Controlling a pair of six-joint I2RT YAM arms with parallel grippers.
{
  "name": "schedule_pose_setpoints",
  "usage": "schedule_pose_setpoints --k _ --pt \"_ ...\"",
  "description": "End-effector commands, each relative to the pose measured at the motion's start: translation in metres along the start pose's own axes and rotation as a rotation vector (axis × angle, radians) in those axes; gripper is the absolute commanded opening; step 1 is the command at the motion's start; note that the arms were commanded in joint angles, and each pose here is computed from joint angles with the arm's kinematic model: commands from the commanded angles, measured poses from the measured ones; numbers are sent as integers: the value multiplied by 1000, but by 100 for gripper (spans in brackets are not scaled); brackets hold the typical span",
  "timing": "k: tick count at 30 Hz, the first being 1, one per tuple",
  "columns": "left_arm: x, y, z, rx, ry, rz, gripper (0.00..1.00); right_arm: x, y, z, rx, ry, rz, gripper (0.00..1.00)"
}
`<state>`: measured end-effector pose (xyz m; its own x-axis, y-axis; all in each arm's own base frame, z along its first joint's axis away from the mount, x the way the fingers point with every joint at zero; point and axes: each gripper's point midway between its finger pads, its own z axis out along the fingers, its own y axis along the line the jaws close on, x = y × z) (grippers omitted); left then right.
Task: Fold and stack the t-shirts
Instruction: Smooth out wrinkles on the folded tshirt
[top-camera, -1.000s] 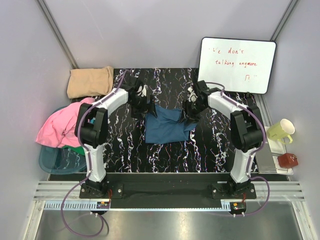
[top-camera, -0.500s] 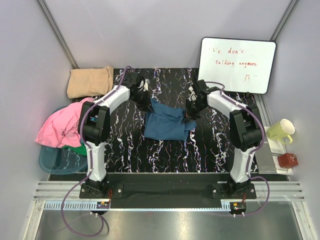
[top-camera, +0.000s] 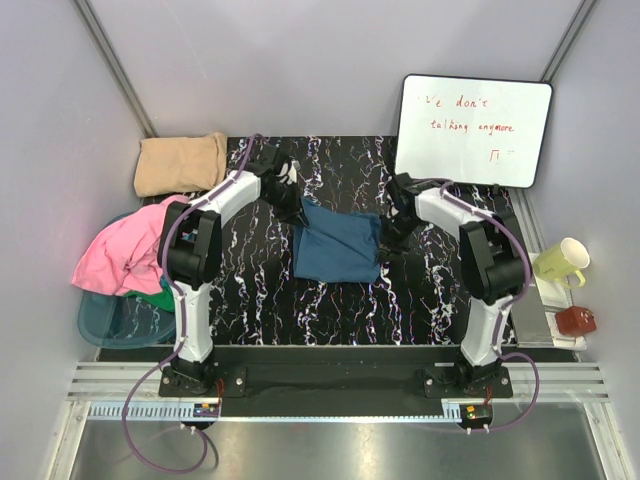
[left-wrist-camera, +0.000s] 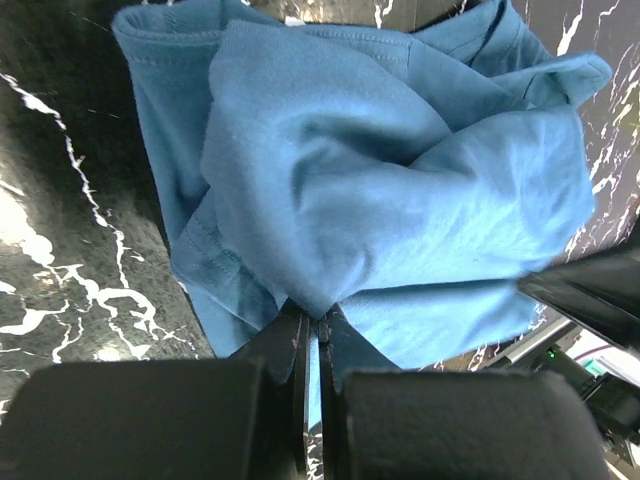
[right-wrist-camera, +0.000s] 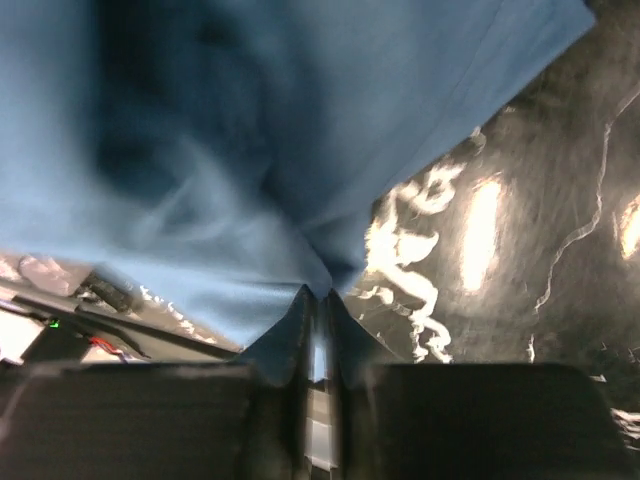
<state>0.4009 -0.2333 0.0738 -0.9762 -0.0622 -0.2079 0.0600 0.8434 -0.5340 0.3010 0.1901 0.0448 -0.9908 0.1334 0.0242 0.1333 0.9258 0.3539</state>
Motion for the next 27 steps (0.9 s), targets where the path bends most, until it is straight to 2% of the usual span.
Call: schedule_pose_setpoints --k 1,2,4,5,7,12,14,15,18,27 --pt "-6 6 -1 -11 -25 -5 0 15 -21 5 114 109 22 33" --pt "-6 5 -1 -8 -23 -5 0 11 -20 1 114 86 6 52" --pt "-4 7 -3 -16 -25 -2 5 -5 -11 -21 110 -8 -45 71" --pt "-4 8 -3 -19 -25 -5 7 -14 -6 -32 104 -54 -70 85" --pt "-2 9 -4 -22 -23 -4 9 -26 0 -50 108 -133 -95 91" --pt "1 10 -2 -24 -14 -7 9 -56 18 -74 74 -274 -127 90" --pt "1 10 -2 -24 -15 -7 8 -62 25 -73 47 -287 -126 85" --pt "0 9 -2 -22 -17 -3 8 -68 29 -68 26 -295 -129 79" --pt "0 11 -1 -24 -15 -4 8 -78 41 -57 -51 -280 -118 69" --pt "2 13 3 -25 -2 -5 8 -106 61 -33 -157 -267 -96 57"
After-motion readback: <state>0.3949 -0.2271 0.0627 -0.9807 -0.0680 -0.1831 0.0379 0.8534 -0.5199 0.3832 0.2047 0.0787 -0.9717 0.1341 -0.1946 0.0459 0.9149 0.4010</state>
